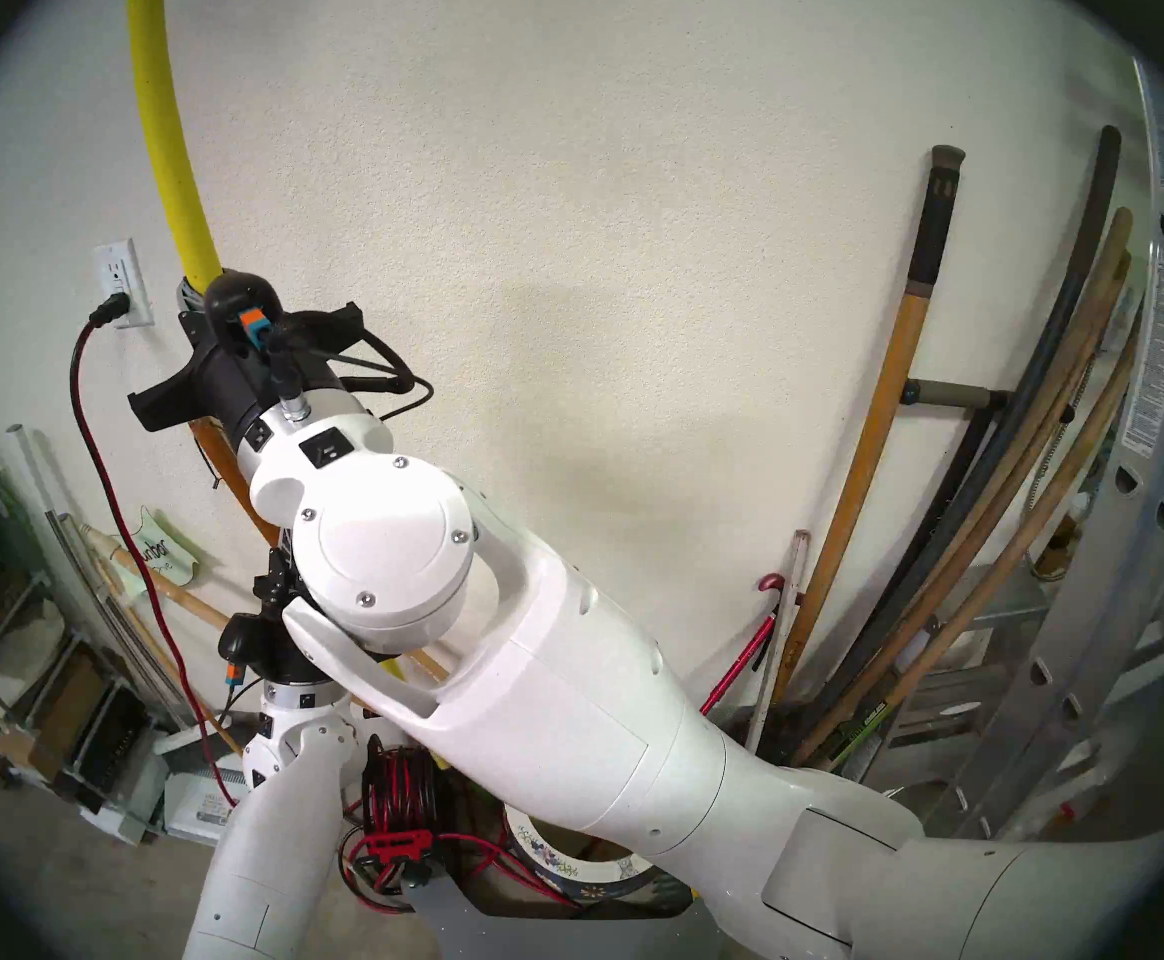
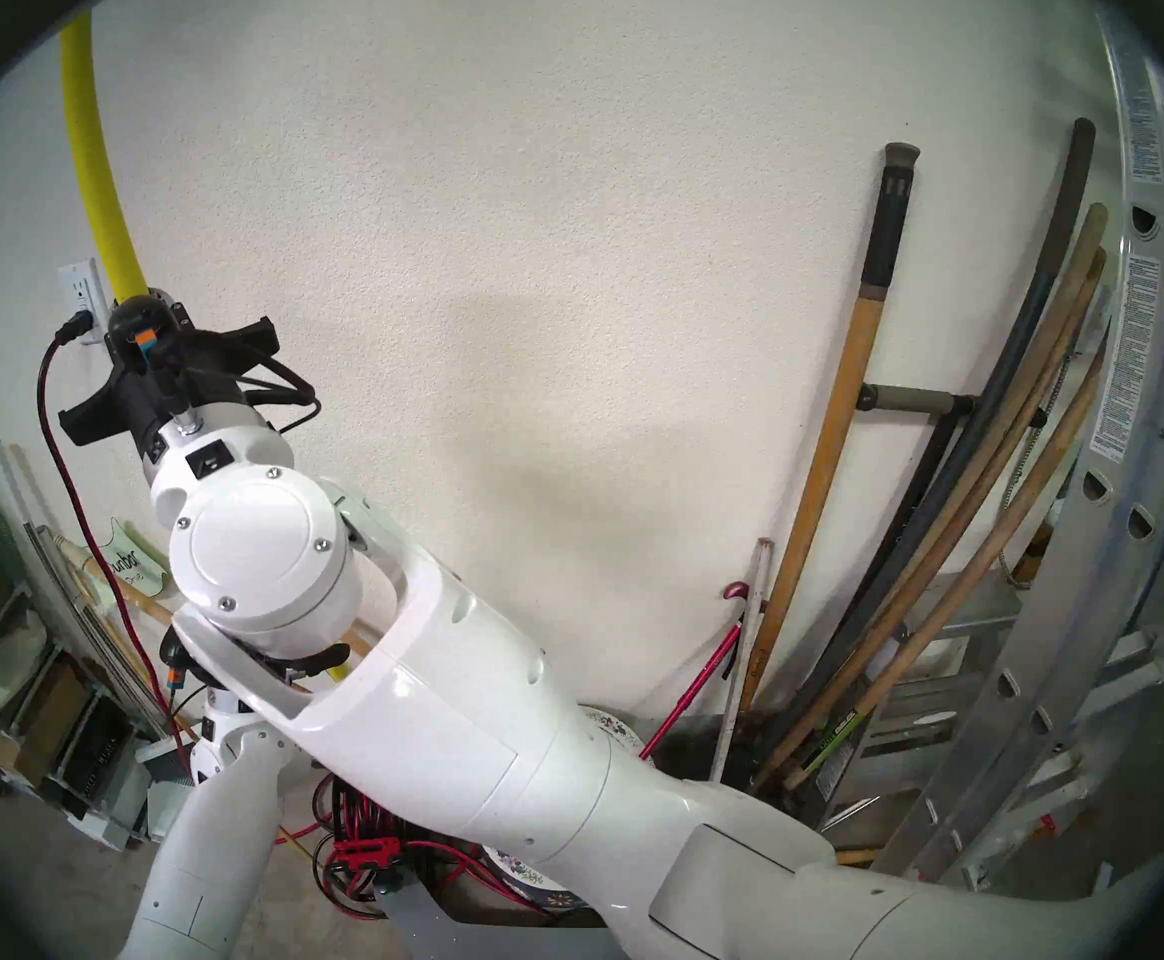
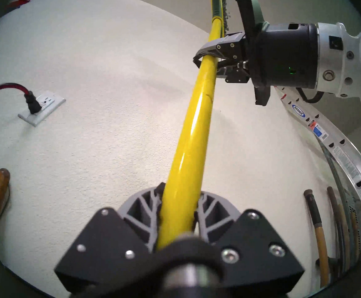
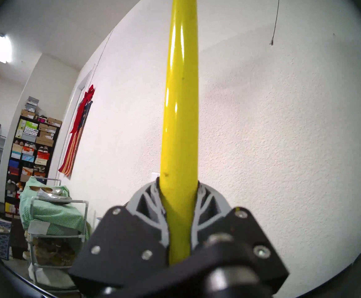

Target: Take wooden sticks or brooms out of the pot

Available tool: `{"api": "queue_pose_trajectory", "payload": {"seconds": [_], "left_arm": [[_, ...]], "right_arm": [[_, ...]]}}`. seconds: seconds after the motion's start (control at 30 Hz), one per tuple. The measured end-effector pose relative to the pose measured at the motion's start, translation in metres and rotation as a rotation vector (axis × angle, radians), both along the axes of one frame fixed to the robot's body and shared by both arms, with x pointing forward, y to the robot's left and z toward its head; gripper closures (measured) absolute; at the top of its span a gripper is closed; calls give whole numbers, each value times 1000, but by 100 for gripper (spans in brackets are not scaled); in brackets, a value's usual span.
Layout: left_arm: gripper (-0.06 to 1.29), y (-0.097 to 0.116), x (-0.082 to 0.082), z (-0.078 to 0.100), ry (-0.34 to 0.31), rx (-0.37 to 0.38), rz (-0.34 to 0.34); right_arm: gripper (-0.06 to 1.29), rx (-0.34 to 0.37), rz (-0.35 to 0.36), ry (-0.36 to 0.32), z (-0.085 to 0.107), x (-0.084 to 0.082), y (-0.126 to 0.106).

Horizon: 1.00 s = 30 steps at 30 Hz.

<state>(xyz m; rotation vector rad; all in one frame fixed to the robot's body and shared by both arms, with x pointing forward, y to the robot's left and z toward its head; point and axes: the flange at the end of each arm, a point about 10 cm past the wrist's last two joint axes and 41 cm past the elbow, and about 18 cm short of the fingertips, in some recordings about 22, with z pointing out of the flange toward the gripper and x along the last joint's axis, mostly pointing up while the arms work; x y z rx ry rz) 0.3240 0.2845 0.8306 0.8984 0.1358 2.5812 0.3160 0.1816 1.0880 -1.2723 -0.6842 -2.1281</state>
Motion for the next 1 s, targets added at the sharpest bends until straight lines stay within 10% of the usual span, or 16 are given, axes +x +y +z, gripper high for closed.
{"api": "queue_pose_trajectory", "payload": {"seconds": [1.0], "left_arm": [[95,-23,-32,-53,380,-262,-82]], "right_arm": [[111,-83,-67,131,-78,-15,-18]]}}
